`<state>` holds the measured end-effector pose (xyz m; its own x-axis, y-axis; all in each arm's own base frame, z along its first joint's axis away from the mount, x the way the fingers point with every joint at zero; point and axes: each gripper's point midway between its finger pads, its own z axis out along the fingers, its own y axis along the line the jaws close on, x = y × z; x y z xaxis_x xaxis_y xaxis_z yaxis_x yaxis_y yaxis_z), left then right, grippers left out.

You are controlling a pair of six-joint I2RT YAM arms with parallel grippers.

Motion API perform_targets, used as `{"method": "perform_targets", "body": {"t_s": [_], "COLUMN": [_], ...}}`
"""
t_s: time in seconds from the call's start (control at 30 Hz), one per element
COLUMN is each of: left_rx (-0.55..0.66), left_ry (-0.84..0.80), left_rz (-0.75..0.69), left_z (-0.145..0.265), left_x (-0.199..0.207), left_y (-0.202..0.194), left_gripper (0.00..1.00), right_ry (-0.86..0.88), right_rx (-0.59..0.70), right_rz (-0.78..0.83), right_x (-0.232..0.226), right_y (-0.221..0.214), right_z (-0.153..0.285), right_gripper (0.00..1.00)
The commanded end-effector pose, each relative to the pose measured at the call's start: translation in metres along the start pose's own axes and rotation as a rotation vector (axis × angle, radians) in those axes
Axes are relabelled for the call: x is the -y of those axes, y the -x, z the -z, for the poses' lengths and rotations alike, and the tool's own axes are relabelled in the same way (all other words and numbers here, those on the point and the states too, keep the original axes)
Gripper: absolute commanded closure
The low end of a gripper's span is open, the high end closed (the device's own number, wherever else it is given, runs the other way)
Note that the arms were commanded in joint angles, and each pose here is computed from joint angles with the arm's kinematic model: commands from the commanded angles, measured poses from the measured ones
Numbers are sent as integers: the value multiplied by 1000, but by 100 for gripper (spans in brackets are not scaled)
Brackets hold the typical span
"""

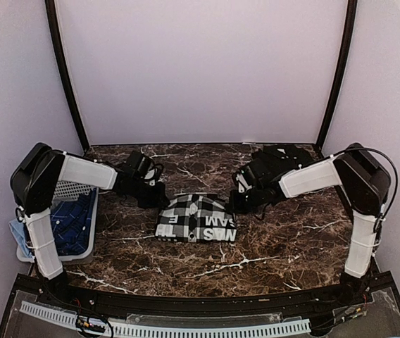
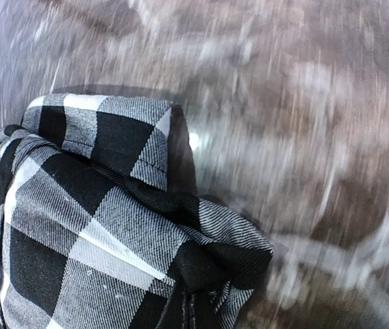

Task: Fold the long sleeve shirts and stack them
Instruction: Fold the 2/3-rectangle-folded shirt at the center of the board.

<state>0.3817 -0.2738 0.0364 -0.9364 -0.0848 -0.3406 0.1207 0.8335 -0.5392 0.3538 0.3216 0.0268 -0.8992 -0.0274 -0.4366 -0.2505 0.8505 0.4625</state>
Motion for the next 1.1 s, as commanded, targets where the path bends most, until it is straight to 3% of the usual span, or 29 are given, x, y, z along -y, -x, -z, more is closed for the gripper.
{"method": "perform_targets", "body": {"t_s": [0.0,0.17,0.43,0.73,1.07], "left_rx": [6,13,96,193,219], "left_ry": [-19,-7,-90,-218,-240], "left_rz": [-5,0,-44,-126,-156], "left_z": [42,73,118,156,165], "left_x": [21,23,49,85,101], "left_y": [-37,-65,-62,-46,-31], "left_gripper": [100,100,100,100,100], "right_ry": [-34,-8,114,175,180], "right_rx": [-21,47,139,211,258], "right_rz": [-6,67,182,224,245], "right_x": [-5,-34,-76,-104,-115], "right_y": [-43,-55,-52,-32,-16], "right_z": [33,76,125,158,173], "right_gripper": [100,100,100,100,100]}}
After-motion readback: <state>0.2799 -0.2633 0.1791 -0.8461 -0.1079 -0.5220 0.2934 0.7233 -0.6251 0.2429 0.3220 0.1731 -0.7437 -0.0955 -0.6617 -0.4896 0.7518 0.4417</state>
